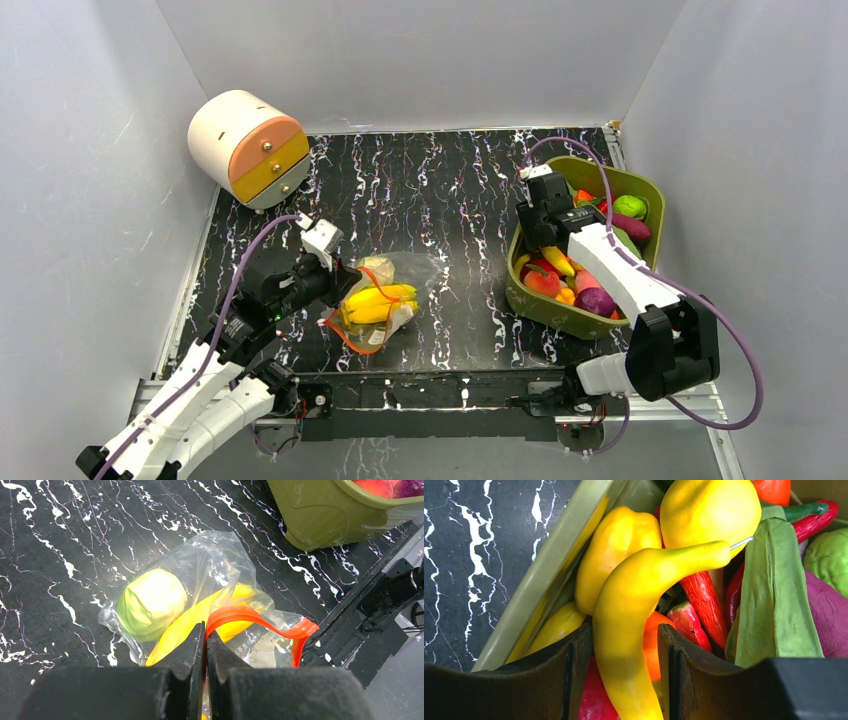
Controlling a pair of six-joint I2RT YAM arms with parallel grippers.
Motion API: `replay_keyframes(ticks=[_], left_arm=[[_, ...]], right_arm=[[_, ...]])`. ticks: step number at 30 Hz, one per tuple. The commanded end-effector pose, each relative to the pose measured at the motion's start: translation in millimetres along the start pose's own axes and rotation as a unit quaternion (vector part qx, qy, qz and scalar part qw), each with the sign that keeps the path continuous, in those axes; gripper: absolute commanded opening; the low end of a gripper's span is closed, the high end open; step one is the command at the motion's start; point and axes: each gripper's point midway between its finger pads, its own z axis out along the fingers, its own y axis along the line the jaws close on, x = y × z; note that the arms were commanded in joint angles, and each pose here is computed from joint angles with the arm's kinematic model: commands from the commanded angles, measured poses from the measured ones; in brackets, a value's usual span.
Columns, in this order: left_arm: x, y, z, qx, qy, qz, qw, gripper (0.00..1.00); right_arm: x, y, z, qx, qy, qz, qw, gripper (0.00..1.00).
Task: Place the food in the zip-top bag and seal the zipper
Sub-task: Pick up the fake fruit from the bin.
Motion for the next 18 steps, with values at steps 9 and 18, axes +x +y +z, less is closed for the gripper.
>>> replay_keyframes(ticks=[9,18], left_arm=[[-4.7,-1.0,-0.9,0.002,-0.01,0.005,1.0,0.0],[-5.0,-1.0,-1.2,0.002,-0.011,0.004,1.0,0.0]], right_arm=[[-20.0,5.0,5.5,-0.014,-0.026,-0.003,1.0,0.52],[-9.9,8.7,8.0,-0.02,-0.013,0.0,1.0,0.51]])
